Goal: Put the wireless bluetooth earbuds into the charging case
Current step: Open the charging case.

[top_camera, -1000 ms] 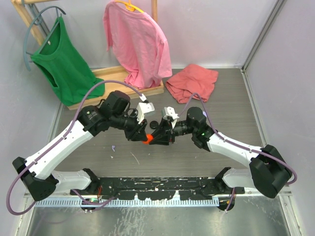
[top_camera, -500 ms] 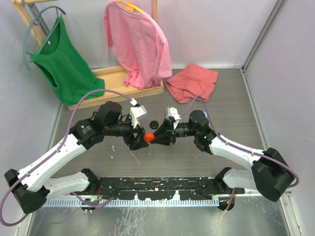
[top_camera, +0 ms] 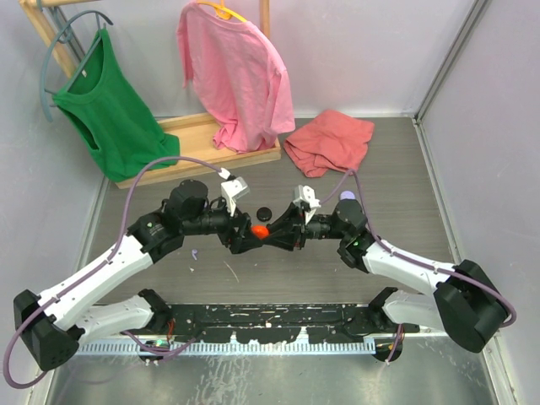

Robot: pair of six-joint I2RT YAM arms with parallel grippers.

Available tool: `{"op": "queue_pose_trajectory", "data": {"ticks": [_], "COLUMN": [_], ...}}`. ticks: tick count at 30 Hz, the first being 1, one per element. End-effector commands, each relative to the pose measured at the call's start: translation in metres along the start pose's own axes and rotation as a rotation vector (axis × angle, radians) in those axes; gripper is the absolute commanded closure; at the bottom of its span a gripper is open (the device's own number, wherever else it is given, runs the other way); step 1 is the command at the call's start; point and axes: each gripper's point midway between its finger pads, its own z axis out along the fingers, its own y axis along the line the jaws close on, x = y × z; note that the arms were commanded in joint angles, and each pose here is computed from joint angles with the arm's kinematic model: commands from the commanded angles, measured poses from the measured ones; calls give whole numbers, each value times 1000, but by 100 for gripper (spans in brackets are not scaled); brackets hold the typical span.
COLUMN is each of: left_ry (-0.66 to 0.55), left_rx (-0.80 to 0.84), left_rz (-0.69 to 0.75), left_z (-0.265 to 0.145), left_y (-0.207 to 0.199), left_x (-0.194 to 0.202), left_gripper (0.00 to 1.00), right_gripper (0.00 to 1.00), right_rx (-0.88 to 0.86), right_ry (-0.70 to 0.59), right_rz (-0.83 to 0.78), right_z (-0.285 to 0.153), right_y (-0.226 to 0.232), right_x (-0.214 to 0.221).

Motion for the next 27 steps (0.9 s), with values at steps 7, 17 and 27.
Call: {"op": "queue_pose_trajectory", "data": {"ticks": [7, 17, 27], "left_ry": [-217, -270, -273], "left_rx": [91, 120, 112], "left_rz": [-115, -210, -317], "left_z": [-12, -15, -13], "left_y": [5, 12, 18], "left_x": [-41, -48, -55], "left_gripper": [31, 34, 30], "right_gripper": [99, 99, 99], "right_rx": [-35, -56, -61], "right_ry": [-84, -83, -74], "right_rz": [-81, -88, -92], "right_z": [-4, -6, -7], "right_y": [15, 19, 19], "right_x": [-21, -17, -11]}}
